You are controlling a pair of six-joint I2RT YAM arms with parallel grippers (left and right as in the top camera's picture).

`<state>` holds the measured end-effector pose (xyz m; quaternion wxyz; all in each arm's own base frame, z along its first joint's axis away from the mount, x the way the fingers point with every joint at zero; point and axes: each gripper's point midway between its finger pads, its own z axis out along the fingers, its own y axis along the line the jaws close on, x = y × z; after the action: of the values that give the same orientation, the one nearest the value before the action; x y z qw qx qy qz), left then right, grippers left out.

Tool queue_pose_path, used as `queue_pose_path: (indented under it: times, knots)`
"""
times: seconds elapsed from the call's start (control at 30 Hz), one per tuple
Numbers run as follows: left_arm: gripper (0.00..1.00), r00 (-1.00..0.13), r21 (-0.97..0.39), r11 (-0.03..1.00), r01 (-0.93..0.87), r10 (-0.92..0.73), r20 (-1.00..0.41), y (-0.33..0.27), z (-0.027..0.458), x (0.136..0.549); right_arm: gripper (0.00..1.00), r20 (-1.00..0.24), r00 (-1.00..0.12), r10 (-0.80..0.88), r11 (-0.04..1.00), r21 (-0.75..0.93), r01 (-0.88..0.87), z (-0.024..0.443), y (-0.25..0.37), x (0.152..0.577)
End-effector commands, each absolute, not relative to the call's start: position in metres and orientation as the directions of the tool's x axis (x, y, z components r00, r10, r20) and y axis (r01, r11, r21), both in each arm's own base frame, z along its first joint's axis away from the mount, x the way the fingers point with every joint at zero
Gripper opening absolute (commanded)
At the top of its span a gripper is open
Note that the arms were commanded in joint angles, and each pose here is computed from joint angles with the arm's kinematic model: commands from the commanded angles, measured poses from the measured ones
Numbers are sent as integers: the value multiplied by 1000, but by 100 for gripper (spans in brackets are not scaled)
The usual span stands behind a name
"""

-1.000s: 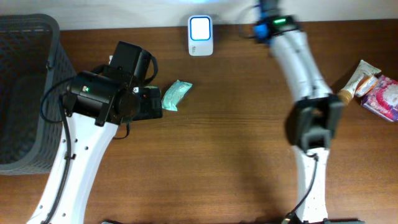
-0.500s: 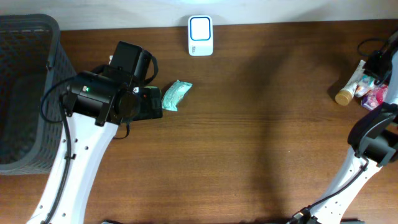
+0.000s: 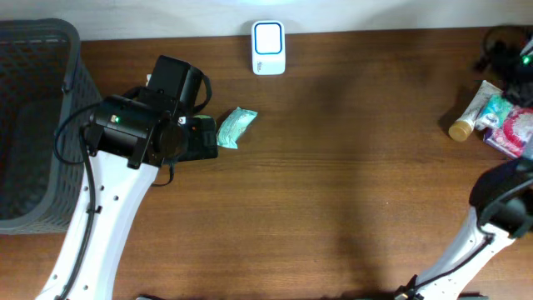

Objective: Scan the item barcode

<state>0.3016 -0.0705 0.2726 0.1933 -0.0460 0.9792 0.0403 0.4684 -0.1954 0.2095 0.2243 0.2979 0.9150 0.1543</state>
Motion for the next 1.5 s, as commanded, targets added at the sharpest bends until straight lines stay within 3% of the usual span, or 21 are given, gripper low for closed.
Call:
queue_pose_path:
  times: [0.0,0.13,0.3,0.37,0.57,0.77,0.93,1.07,1.23,1.33,1.47]
  knots:
    - [99,-920,71,992,-109,-74,-386,-68,273,301,99,-262,-798,542,671,707,223,257,-103,483]
    - [99,-920,71,992,-109,-74,-386,-68,273,301,99,-262,-906,333,724,687,67,239,-14,490]
    - [99,-920,71,992,-109,-74,-386,-68,273,301,99,-257,-961,106,776,625,-82,201,102,495]
    - [99,-919,70,992,-109,-74,-386,-68,273,301,99,-189,-976,105,803,596,-29,170,166,496]
    - [99,-919,71,992,-109,-74,-386,-68,273,301,99,-84,-993,84,812,584,19,128,260,477]
    - [99,-920,71,992,-109,-74,-386,-68,273,301,99,56,-991,124,837,530,135,74,303,455]
    - [99,-920,71,992,-109,-74,-386,-68,273,301,85,54,-996,71,839,537,89,48,331,448]
    - [99,-919,70,992,-109,-74,-386,-68,273,301,84,8,-999,45,822,568,41,39,358,451]
    - [99,-919,70,992,-109,-74,-386,-68,273,301,79,71,-992,108,829,544,129,12,358,450]
    - [99,-920,70,992,-109,-74,-386,-68,273,301,42,44,-998,49,849,525,65,7,353,446]
    - [99,-920,71,992,-109,-74,-386,-68,273,301,25,35,-999,-3,861,509,15,8,339,445]
